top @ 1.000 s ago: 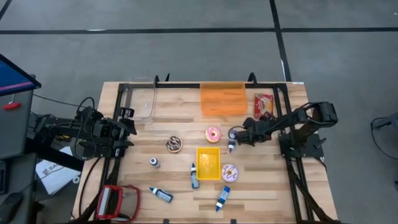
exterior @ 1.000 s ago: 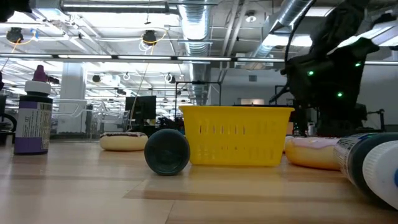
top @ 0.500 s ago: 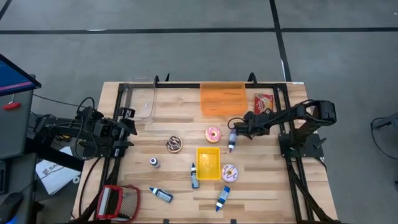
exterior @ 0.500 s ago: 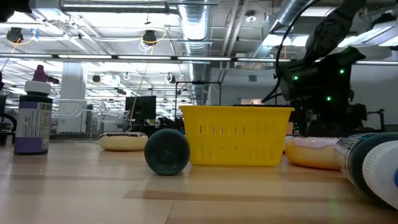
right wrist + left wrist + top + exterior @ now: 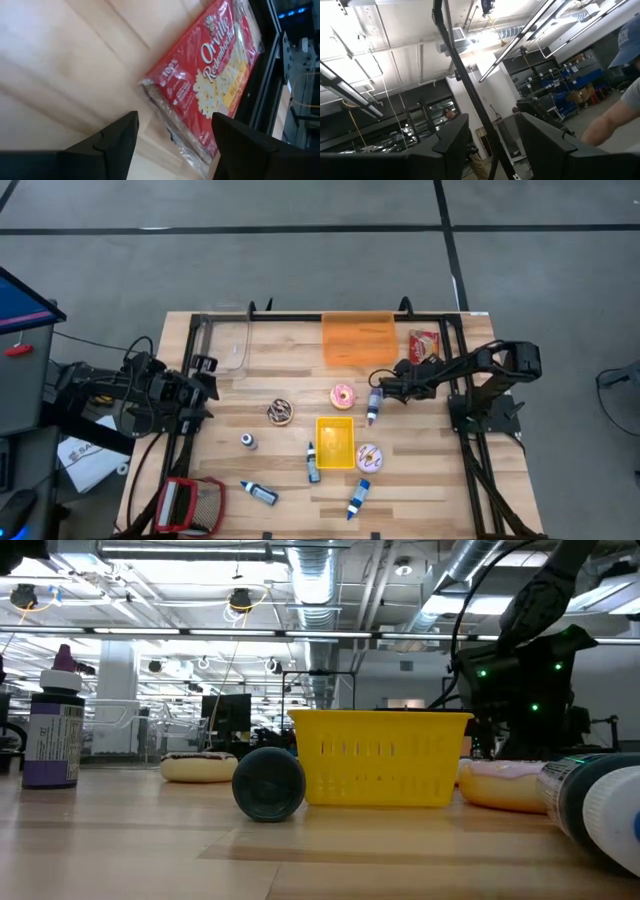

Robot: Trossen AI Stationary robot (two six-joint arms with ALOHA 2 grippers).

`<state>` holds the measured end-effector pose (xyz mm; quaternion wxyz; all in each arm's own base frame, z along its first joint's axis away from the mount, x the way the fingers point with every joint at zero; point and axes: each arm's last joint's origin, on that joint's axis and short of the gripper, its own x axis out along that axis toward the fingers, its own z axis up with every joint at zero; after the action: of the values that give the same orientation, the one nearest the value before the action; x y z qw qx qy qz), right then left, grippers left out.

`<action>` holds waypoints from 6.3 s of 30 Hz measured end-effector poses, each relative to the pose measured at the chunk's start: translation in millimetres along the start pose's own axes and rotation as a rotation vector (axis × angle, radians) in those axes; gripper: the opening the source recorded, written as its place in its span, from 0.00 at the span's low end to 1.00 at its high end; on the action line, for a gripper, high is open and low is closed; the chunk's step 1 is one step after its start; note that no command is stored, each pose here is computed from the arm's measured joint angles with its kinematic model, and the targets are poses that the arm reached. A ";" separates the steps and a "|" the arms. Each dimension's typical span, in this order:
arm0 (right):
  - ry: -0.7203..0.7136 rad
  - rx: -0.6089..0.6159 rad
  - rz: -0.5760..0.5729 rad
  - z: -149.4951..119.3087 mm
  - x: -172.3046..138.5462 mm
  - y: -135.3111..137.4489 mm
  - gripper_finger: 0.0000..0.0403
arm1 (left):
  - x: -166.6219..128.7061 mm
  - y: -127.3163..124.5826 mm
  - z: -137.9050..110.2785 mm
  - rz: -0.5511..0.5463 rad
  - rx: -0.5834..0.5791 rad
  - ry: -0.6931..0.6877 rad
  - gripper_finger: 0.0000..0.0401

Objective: Pick & Place Food Item
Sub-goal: Put the red popcorn bag into the orange bin

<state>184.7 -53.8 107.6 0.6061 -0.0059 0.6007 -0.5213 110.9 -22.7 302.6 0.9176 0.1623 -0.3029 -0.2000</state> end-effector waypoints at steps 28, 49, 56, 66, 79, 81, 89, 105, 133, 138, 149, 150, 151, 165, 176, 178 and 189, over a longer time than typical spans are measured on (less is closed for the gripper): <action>0.022 0.134 0.036 7.6 18.4 -5.3 0.02 | 2.6 -8.3 3.3 -0.062 -0.037 -0.038 0.43; -0.116 0.175 -0.043 -17.1 -42.0 11.4 0.00 | 2.6 -8.4 3.2 -0.062 -0.044 -0.037 0.43; -0.206 0.233 -0.089 -3.8 -77.6 5.3 0.00 | 2.6 -8.4 3.2 -0.062 -0.045 -0.037 0.43; -0.243 0.342 -0.255 26.3 -101.8 -29.2 0.00 | 2.5 -8.9 3.1 -0.079 -0.050 -0.039 0.43; -0.219 0.466 -0.332 51.1 -84.9 -75.5 0.00 | 4.0 -12.1 2.7 -0.105 -0.072 -0.043 0.43; -0.257 0.479 -0.316 55.9 -90.3 -80.5 0.00 | 4.0 -12.1 3.0 -0.105 -0.067 -0.045 0.43; -0.371 0.534 -0.330 78.1 -115.2 -110.8 0.00 | 4.0 -12.1 2.9 -0.105 -0.067 -0.045 0.43; -0.505 0.483 -0.284 117.6 -146.9 -117.8 0.00 | 5.7 -12.7 0.7 -0.111 -0.092 -0.035 0.43; 0.103 0.034 -0.030 19.9 -86.7 -55.8 0.35 | 11.9 -24.4 -1.4 -0.173 -0.153 -0.035 0.43; 0.198 0.153 -0.018 26.8 -63.6 -63.6 0.58 | 15.6 -25.9 -2.6 -0.175 -0.155 -0.049 0.43; 0.279 0.542 0.139 31.9 -13.6 -78.2 0.66 | 18.5 -26.4 -5.2 -0.176 -0.155 -0.049 0.43; 0.268 0.579 0.171 29.7 -10.9 -79.4 0.66 | 18.5 -26.4 -5.3 -0.176 -0.158 -0.048 0.43; 0.250 0.615 0.211 28.4 -8.8 -80.0 0.66 | 18.5 -26.5 -5.4 -0.177 -0.160 -0.046 0.43; 0.210 0.772 0.216 0.4 8.4 -87.7 0.66 | 19.8 -31.0 -2.2 -0.203 -0.155 -0.082 0.43; 0.153 0.337 0.022 -2.6 15.2 -45.8 0.66 | 19.8 -30.6 -1.7 -0.199 -0.120 -0.090 0.43; 0.151 0.275 -0.006 -4.7 17.3 -36.3 0.66 | 19.9 -30.3 -1.9 -0.188 -0.120 -0.085 0.43; 0.153 0.116 -0.154 5.5 28.2 -19.7 0.65 | 19.9 -30.4 -2.6 -0.184 -0.122 -0.077 0.43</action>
<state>169.0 -84.2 101.3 0.5160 0.0230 0.6117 -0.5992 119.0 -57.9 297.6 0.8911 0.1258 -0.3089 -0.3077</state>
